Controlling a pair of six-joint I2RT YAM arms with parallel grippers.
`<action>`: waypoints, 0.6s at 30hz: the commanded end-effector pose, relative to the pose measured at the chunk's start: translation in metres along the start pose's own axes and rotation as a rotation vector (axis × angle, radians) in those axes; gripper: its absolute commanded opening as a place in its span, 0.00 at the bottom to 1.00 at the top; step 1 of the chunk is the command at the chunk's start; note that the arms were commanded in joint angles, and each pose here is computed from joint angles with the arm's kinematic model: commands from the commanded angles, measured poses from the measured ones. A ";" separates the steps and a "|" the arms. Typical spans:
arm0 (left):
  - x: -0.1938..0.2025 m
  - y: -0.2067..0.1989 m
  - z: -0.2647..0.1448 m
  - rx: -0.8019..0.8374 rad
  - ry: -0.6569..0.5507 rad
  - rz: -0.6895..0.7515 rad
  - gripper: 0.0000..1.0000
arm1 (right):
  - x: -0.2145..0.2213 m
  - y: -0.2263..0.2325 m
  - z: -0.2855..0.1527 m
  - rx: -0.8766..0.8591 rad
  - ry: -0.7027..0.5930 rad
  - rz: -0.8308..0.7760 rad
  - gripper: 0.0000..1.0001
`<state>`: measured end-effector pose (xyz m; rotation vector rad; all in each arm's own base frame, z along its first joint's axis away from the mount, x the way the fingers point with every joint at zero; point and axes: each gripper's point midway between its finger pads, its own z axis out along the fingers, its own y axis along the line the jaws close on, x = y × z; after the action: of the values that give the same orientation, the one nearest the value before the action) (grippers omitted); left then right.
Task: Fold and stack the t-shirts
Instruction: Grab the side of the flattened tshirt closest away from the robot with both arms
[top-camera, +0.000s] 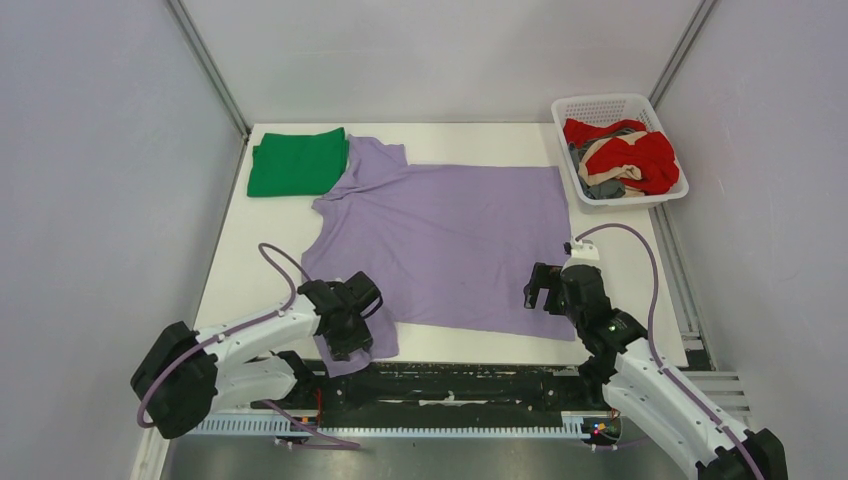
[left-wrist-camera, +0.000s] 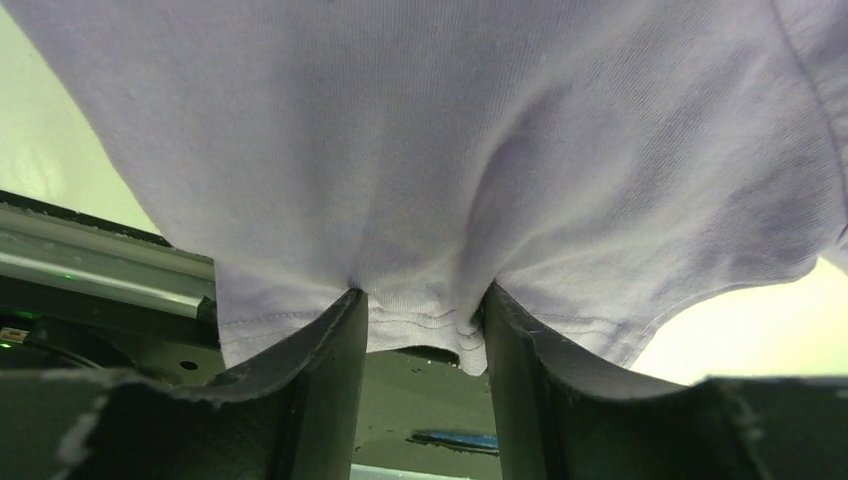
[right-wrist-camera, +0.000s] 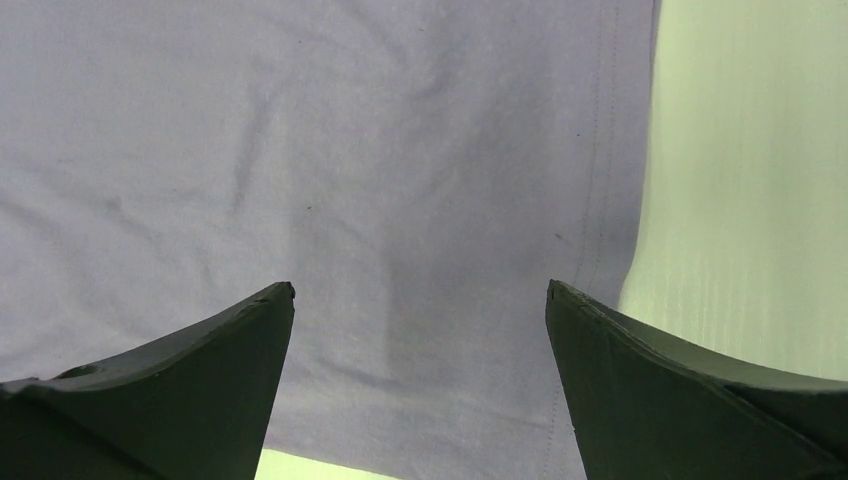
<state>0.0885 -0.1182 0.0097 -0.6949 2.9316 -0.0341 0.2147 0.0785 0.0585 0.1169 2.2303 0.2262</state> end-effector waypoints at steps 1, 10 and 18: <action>-0.029 -0.008 -0.002 -0.014 -0.138 -0.001 0.07 | -0.006 -0.001 -0.001 0.015 -0.019 0.021 0.98; -0.024 -0.007 0.002 -0.053 -0.099 0.046 0.02 | -0.001 -0.006 0.000 0.041 0.005 0.026 0.98; -0.023 -0.005 -0.010 -0.065 -0.078 0.116 0.02 | 0.012 -0.037 -0.025 0.235 0.087 0.112 0.98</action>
<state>0.1023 -0.1157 0.0121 -0.6175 2.9213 0.0748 0.1973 0.0622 0.0440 0.2109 2.3236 0.1371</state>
